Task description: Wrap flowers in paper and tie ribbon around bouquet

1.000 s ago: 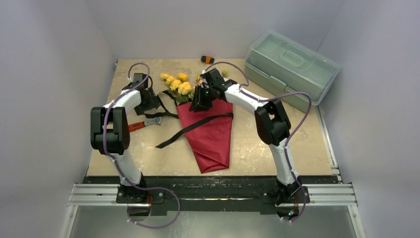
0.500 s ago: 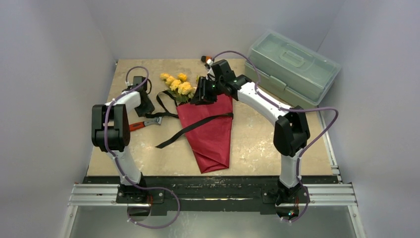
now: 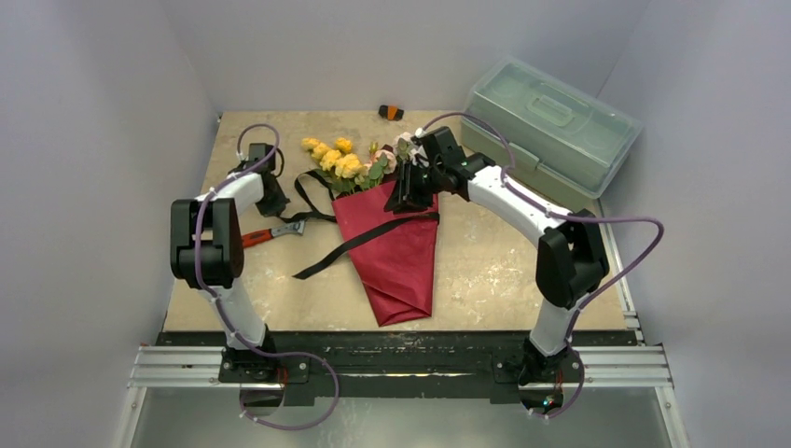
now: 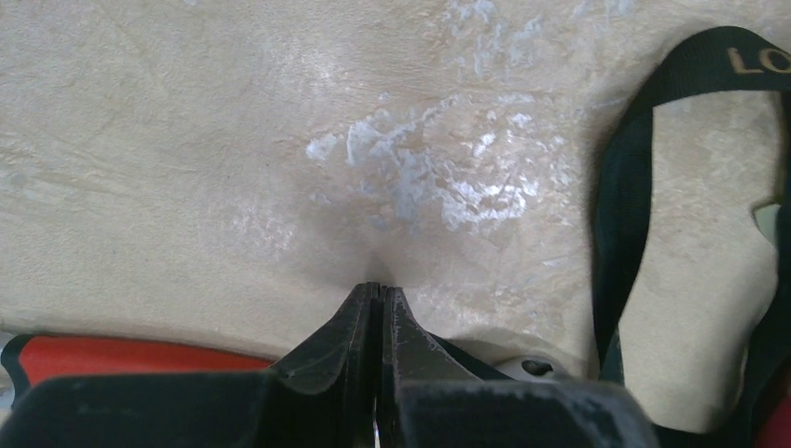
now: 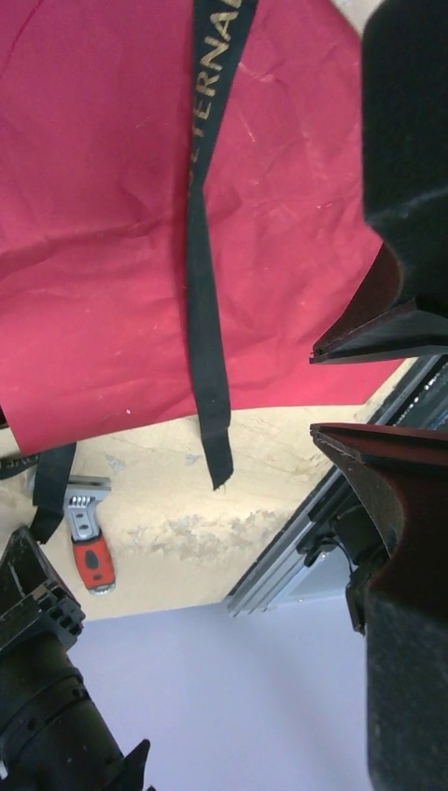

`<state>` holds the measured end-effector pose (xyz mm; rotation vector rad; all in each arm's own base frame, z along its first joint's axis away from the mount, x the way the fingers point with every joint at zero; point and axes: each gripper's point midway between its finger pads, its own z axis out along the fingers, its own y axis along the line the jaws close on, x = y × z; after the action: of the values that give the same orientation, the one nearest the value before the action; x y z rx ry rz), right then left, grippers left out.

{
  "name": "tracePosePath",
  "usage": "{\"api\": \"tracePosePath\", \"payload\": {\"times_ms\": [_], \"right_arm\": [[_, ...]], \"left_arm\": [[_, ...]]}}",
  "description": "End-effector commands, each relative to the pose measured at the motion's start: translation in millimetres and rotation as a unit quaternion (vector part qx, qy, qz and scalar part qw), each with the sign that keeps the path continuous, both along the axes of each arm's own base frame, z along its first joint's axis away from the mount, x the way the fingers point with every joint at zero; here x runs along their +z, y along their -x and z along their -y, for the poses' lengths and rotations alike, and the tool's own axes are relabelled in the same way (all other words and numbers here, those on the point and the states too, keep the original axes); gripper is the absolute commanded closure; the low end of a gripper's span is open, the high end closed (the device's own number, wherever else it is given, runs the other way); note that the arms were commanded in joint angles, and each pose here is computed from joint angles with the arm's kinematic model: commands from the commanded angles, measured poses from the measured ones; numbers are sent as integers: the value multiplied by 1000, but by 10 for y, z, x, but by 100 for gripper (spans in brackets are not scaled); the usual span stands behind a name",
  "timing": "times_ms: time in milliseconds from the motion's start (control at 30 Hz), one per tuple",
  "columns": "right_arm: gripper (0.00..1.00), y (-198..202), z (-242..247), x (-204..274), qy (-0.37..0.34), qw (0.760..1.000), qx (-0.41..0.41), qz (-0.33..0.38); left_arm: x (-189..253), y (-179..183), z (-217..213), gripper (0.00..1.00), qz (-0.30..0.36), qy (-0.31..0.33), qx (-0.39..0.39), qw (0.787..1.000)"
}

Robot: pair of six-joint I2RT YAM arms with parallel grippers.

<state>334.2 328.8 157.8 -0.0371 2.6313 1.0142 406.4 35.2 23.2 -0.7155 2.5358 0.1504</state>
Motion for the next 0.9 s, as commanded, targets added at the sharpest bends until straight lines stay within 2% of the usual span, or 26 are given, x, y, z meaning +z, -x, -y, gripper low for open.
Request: {"api": "tracePosePath", "payload": {"times_ms": [0, 133, 300, 467, 600, 700, 800, 867], "right_arm": [[63, 5, 161, 420, -7, 998, -19, 52], [63, 35, 296, 619, 5, 997, -38, 69], [62, 54, 538, 831, 38, 991, -64, 112], [52, 144, 785, 847, 64, 987, -83, 122], [45, 224, 1027, 788, 94, 982, -96, 130], [40, 267, 1231, 727, 115, 977, -112, 138], [24, 288, 1409, 655, 143, 971, -121, 147], [19, 299, 1502, 576, 165, 968, -121, 146]], "left_arm": [[732, -273, 102, 100, 92, 26, -10, 995], [1508, -523, 224, 100, 187, 58, -20, 981], [2482, -644, 457, 100, 296, 76, -43, 951], [3161, -525, 1279, 100, 359, 106, -142, 916], [3542, -280, 1994, 100, 387, 155, -244, 875], [3757, 27, 2583, 100, 400, 190, -337, 831], [3811, 331, 3032, 100, 393, 226, -413, 790], [3815, 535, 3251, 100, 388, 243, -452, 765]]}}
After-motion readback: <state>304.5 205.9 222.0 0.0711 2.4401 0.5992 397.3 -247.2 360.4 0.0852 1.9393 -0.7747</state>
